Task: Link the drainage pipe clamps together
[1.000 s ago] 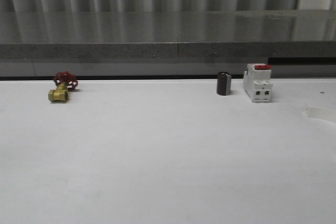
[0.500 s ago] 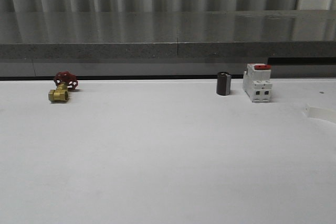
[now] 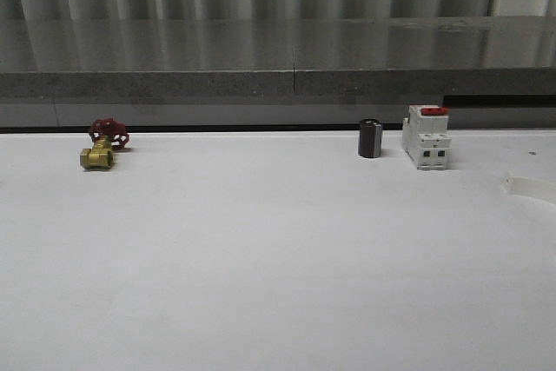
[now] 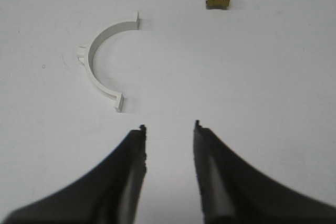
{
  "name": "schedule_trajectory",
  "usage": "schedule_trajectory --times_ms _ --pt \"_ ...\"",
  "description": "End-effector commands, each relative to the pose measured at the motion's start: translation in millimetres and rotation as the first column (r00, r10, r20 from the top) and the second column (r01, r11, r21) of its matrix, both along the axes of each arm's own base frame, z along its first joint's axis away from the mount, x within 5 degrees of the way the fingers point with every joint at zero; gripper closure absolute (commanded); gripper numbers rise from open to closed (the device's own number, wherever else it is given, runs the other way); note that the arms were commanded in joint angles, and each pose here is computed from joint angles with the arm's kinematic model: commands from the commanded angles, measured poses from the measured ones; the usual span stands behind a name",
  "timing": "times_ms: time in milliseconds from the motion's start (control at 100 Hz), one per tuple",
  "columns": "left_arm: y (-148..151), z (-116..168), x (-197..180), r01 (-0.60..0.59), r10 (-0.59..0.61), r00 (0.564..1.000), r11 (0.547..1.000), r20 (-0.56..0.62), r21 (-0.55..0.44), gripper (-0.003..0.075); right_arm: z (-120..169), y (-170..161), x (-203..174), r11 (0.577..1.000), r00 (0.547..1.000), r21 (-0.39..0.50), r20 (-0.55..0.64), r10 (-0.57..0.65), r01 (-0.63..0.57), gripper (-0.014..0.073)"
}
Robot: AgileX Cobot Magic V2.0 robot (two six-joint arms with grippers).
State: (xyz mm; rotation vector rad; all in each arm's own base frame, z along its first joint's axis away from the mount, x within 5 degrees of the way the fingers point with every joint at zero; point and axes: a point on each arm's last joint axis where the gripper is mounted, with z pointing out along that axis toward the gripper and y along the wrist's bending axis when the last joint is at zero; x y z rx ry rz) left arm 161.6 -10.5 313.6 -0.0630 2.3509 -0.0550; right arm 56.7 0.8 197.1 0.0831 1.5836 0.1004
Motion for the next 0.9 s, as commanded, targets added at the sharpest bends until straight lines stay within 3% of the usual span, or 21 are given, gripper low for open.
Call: schedule_trajectory --times_ms 0,50,120,440,570,890 --pt "-1.8 11.6 7.1 0.0 0.001 0.998 1.0 0.063 -0.019 0.0251 13.9 -0.2 -2.7 1.0 0.993 -0.008 0.121 -0.001 0.002 0.0713" --pt "-1.9 10.4 8.5 0.0 0.001 0.998 1.0 0.056 -0.017 0.0154 13.9 -0.2 -2.7 1.0 0.993 -0.008 0.121 -0.001 0.002 0.0713" --pt "-0.7 8.3 11.5 0.001 -0.001 0.999 1.0 0.047 0.008 0.01 13.9 -0.2 -2.7 1.0 0.993 -0.008 0.121 -0.001 0.002 0.0713" --pt "1.3 -1.4 73.1 -0.023 0.028 0.994 0.999 -0.102 0.042 0.0099 13.9 -0.2 -2.7 1.0 0.993 -0.008 0.121 -0.001 0.002 0.0713" --pt "20.9 -8.3 110.5 -0.061 0.071 0.986 0.996 -0.15 0.072 0.0099 13.9 -0.2 -2.7 1.0 0.993 -0.008 0.121 -0.001 0.002 0.0713" --pt "67.8 -56.1 181.3 -0.004 0.039 0.951 0.994 -0.305 0.113 0.0099 13.9 -0.2 -2.7 1.0 0.993 -0.008 0.121 -0.001 0.002 0.0713"
